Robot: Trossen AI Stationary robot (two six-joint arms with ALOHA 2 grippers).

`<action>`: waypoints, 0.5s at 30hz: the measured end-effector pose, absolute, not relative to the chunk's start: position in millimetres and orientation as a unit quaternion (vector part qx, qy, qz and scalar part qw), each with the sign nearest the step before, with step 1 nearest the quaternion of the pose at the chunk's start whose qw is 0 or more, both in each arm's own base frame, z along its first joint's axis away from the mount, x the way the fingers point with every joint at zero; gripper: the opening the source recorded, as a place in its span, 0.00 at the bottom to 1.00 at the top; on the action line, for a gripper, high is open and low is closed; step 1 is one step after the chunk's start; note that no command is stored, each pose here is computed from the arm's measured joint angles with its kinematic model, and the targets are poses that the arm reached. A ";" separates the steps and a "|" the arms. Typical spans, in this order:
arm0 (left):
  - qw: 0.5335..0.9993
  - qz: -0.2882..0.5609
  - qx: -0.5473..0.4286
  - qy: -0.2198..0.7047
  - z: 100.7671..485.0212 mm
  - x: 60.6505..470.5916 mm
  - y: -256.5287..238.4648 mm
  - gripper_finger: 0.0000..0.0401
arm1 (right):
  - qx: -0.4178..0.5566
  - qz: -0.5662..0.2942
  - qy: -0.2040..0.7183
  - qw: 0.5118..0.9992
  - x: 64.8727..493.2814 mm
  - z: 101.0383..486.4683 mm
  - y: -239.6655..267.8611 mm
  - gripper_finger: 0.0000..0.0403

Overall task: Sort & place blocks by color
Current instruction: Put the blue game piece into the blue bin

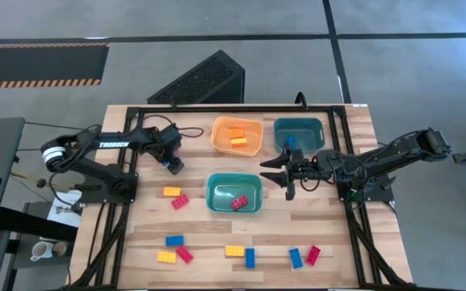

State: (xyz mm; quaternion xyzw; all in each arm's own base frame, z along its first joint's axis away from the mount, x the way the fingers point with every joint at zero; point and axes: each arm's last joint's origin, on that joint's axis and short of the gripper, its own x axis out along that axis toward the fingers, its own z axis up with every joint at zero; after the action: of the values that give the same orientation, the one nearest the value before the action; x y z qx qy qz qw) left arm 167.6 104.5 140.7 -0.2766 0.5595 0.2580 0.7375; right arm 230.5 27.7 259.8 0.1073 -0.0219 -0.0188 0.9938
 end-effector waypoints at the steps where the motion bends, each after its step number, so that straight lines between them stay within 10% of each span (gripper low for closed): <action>1: 0.738 0.257 -0.274 0.560 141.8 167.1 103.0 0.67 | 0.107 -0.019 -0.022 0.994 230.5 259.8 27.6 0.43; 8: 0.715 0.281 -0.273 0.579 143.4 160.3 100.1 0.60 | 0.107 -0.019 -0.022 0.994 230.5 259.9 27.5 0.43; 15: 0.717 0.297 -0.253 0.578 143.6 161.2 100.9 0.24 | 0.108 -0.019 -0.025 0.994 230.5 260.4 27.5 0.43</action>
State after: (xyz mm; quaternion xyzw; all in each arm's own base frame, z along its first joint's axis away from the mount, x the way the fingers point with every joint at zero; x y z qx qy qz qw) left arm 161.2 100.9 143.6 -0.2534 0.5776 0.2969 0.7170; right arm 230.5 27.5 260.4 0.1077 -0.0249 -0.0189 0.9937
